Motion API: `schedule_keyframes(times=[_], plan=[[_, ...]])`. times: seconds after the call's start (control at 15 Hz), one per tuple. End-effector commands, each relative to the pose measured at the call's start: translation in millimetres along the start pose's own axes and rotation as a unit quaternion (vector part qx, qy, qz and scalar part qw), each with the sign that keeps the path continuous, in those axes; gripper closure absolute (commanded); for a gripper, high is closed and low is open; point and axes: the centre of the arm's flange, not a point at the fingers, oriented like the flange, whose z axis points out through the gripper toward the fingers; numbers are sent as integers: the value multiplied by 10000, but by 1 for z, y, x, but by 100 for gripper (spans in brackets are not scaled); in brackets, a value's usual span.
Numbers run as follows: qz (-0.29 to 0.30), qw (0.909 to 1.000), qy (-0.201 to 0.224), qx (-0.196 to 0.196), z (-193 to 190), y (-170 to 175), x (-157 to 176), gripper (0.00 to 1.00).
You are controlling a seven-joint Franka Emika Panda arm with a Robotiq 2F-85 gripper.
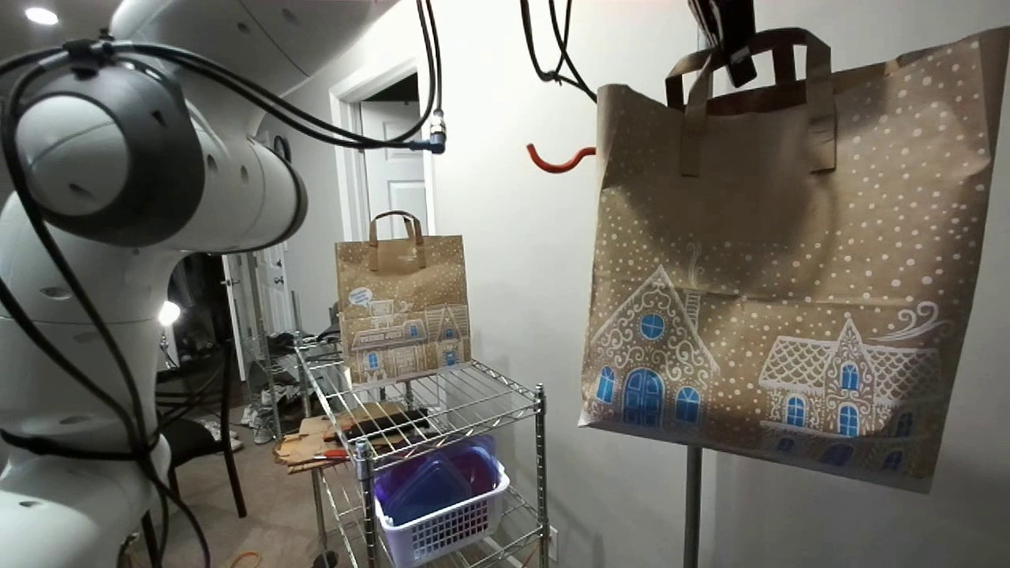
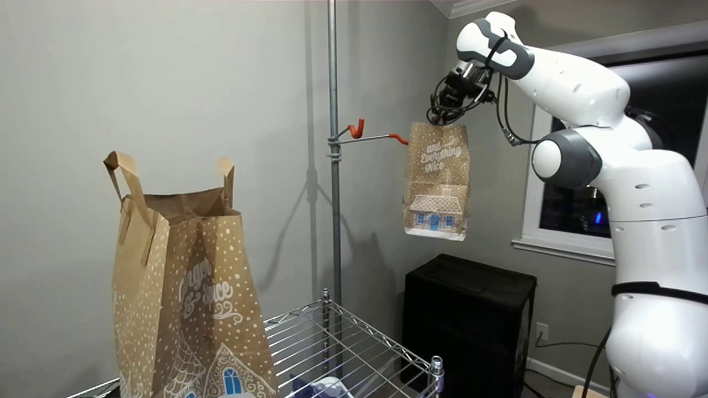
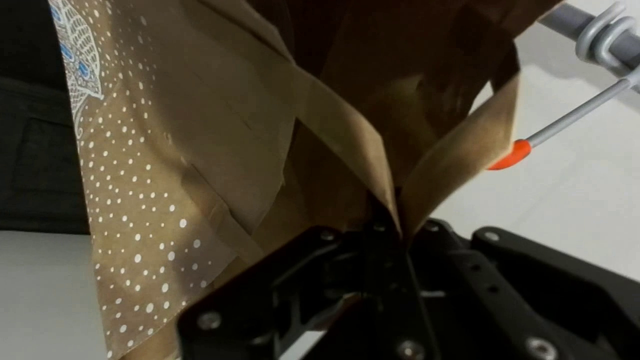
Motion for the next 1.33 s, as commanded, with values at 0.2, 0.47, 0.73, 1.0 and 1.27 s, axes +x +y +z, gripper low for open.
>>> schedule_keyframes(times=[0.2,0.47,0.73,1.0,1.27], plan=[[-420,9988,-209,-130,12,-11,-3,95],[-537,9980,-283,-190,19,-11,-7,95],[-594,9976,-270,-230,24,-10,-7,95],[-593,9977,-148,-280,15,-5,-7,96],[-565,9976,132,-385,-6,2,-5,96]])
